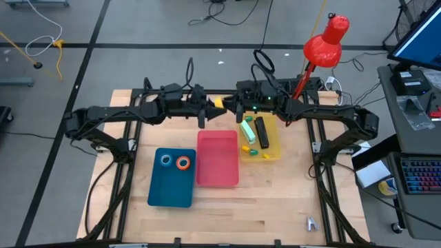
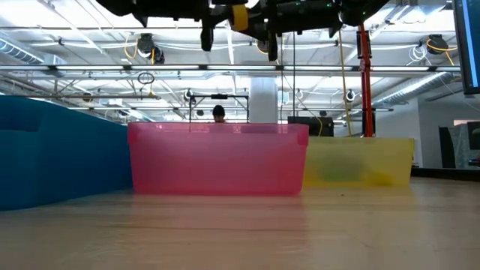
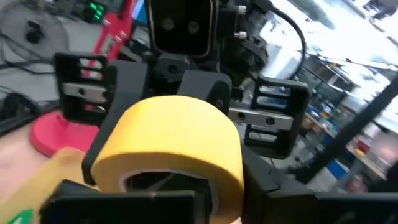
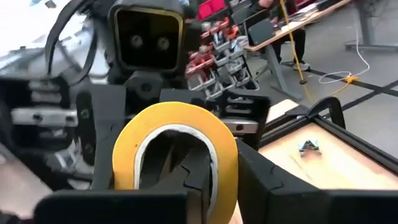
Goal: Pick and place Stapler, Stapler remover, tape
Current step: Put the yellow tape into the blue bin, then put the red tape into the blue bin
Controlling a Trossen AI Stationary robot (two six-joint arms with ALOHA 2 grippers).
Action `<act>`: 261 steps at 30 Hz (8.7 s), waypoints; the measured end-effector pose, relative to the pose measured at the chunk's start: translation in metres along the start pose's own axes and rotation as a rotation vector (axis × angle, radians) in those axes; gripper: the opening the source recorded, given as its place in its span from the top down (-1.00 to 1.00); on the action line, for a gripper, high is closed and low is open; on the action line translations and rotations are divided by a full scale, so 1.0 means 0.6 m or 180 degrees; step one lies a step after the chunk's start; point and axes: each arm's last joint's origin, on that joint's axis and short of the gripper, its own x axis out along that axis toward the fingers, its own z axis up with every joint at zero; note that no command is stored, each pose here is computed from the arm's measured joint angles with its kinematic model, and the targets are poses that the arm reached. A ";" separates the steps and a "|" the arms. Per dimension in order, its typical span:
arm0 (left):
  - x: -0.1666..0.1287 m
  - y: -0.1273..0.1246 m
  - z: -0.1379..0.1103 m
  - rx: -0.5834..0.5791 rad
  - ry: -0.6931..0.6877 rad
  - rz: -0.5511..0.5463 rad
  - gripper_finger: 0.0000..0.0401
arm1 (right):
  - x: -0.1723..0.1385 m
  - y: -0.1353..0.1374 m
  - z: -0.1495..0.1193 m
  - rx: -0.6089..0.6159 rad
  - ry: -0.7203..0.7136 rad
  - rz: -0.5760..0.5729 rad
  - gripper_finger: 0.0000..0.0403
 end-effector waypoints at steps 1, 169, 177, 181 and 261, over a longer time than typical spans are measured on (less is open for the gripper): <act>-0.001 0.000 0.000 0.0010 0.0045 -0.0045 0.82 | 0.000 0.000 -0.001 -0.0046 0.0023 0.0008 0.75; -0.263 -0.134 -0.031 -0.0691 0.0530 0.2509 -0.14 | -0.035 -0.397 -0.088 0.0742 0.2648 -0.2686 0.15; -0.264 -0.134 -0.031 -0.0692 0.0506 0.2529 -0.14 | -0.048 -0.376 -0.071 0.0638 0.2798 -0.2627 0.15; -0.264 -0.134 -0.030 -0.0687 0.0490 0.2543 -0.14 | -0.051 -0.373 -0.078 0.0640 0.2950 -0.2610 0.15; -0.076 -0.126 0.013 0.0144 0.0039 0.0277 -0.13 | 0.023 0.022 0.048 0.0043 0.0546 0.0736 0.86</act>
